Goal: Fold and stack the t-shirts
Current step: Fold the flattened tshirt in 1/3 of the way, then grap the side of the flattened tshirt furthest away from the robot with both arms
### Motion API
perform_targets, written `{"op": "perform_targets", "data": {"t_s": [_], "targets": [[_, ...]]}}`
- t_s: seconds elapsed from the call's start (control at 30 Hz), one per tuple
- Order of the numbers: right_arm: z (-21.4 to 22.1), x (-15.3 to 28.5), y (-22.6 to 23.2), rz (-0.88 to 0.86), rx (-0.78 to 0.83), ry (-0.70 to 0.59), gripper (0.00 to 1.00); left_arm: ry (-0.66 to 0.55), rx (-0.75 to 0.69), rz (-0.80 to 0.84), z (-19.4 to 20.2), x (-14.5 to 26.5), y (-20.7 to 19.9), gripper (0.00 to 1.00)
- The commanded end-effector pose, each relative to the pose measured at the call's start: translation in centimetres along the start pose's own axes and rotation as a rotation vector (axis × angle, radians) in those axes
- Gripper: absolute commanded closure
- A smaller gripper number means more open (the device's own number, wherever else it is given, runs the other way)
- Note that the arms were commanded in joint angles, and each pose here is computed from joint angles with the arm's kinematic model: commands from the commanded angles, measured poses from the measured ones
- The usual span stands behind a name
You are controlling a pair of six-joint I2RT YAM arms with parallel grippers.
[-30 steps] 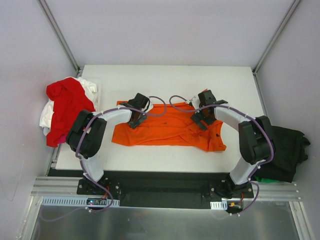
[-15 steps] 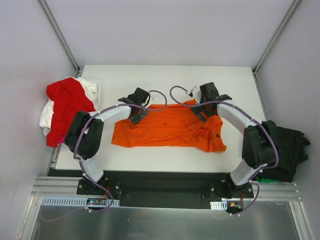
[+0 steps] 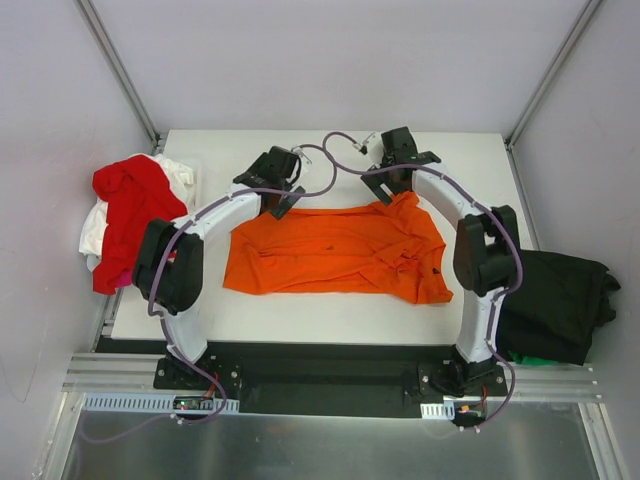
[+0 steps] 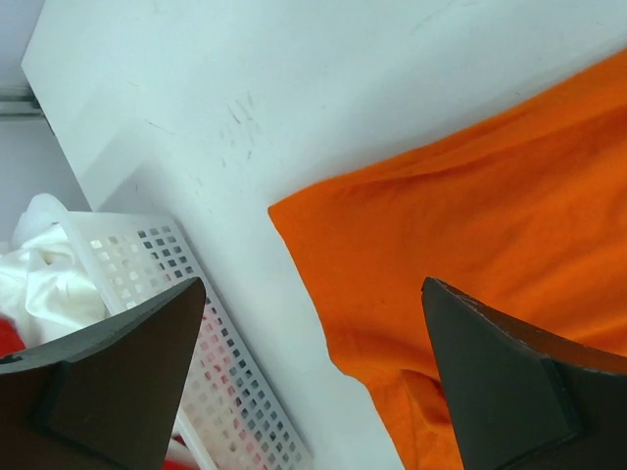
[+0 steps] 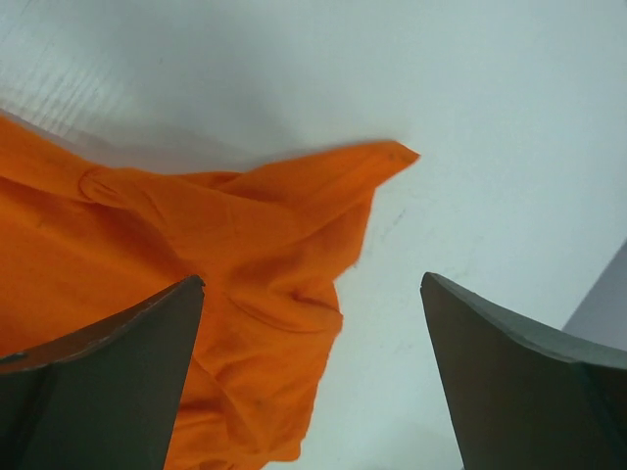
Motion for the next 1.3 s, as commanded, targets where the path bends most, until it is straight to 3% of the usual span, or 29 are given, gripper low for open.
{"op": "perform_targets", "data": {"t_s": [0.0,0.3,1.27], "targets": [[-0.8,-1.4,0.7,-0.042,0.002,0.007,0.04,0.018,0.060,-0.051,-0.2,-1.5,2.2,0.02],[-0.9,-2.4,1.5,-0.074,0.018,0.011,0.06,0.040,0.131,-0.073,0.5,-3.5,4.5,0.01],[-0.6,-4.4,3.8,-0.242,0.014,0.017,0.19,0.097,0.090,-0.060,2.2,-4.5,3.6,0.01]]}}
Point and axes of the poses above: each gripper's point midway between its finger pads, its own x axis back along the fingers, its own y axis along the line the jaws close on, z = x × y, the point moved 9 cm from there along x, back along the fingers, and after that the axes turned 7 degrees about x, right-handed, at the moved point
